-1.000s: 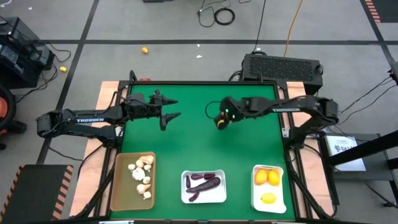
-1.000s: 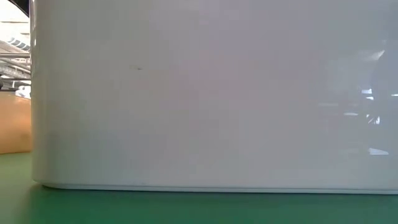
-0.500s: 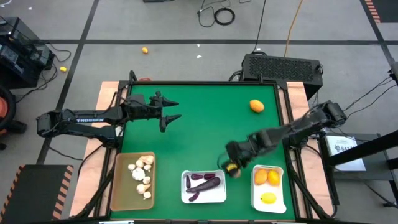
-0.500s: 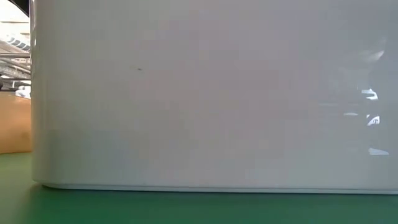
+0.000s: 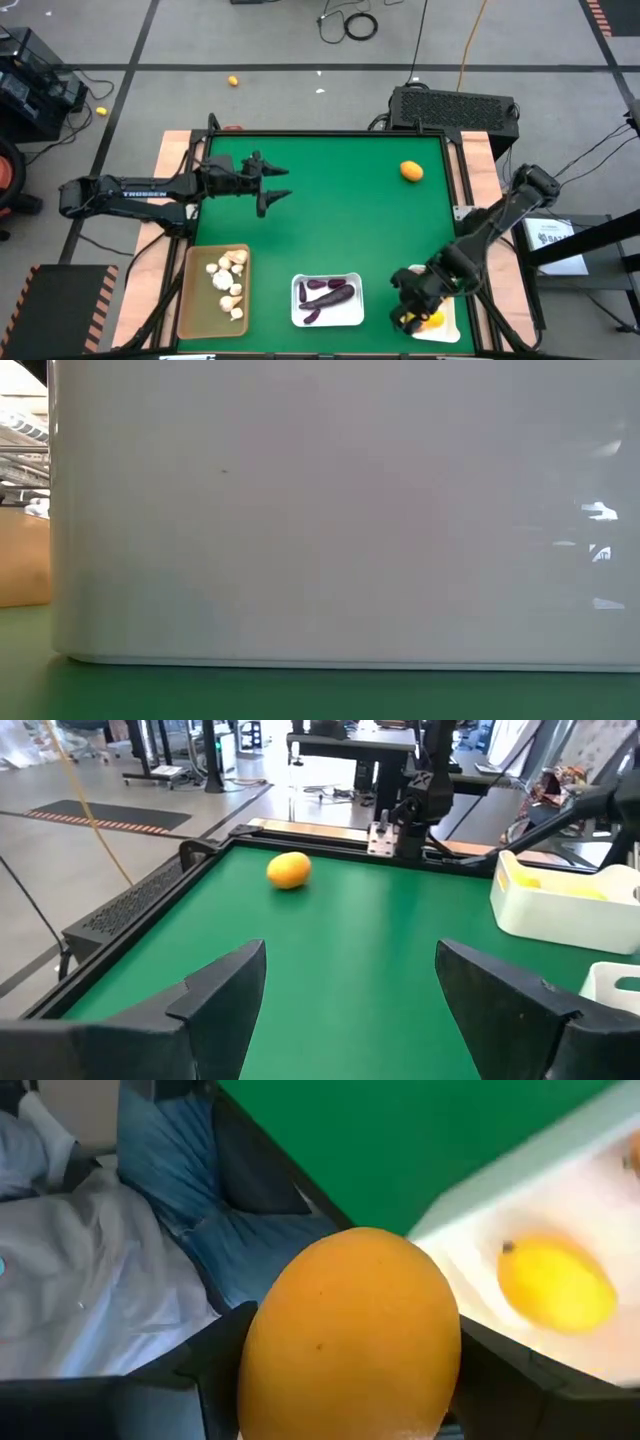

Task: Sort produce into baskets
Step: Put the lemon into the right white bin

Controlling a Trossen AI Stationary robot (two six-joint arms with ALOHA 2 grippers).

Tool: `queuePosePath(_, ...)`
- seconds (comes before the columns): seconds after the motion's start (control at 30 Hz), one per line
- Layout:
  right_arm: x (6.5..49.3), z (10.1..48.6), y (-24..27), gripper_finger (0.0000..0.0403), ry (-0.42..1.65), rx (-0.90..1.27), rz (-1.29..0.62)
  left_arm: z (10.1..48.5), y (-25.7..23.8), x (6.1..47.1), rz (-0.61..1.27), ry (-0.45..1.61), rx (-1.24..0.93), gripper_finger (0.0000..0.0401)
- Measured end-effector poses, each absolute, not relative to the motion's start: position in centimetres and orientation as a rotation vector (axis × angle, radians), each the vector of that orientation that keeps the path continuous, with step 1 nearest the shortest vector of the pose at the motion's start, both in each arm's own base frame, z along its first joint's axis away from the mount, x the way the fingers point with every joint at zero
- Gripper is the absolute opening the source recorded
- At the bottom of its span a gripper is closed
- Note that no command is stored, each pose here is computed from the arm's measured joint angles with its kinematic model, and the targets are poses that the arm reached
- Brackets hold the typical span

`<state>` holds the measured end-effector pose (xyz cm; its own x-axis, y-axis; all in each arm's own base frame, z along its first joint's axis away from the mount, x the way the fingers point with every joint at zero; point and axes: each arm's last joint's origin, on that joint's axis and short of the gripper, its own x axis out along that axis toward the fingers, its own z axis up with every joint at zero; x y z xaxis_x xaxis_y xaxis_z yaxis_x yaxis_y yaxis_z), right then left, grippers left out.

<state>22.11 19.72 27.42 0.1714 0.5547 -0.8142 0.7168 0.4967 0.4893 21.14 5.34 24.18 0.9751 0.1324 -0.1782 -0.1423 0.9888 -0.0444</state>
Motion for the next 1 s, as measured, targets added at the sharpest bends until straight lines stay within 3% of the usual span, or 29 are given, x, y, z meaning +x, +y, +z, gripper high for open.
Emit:
queuePosePath(0.33,18.2,28.0,20.4,0.026,1.601,1.092,-0.554,24.2,5.0,21.2,0.124,0.179,-0.055,0.0299)
queuePosePath(0.73,18.1,27.7,20.0,0.0263,1.576,1.072,-0.605,24.2,5.0,21.2,0.125,0.175,-0.053,0.0299)
queuePosePath(1.0,18.1,27.7,20.0,0.0312,1.576,1.072,-0.606,24.2,5.0,21.2,0.125,0.175,-0.052,0.0299)
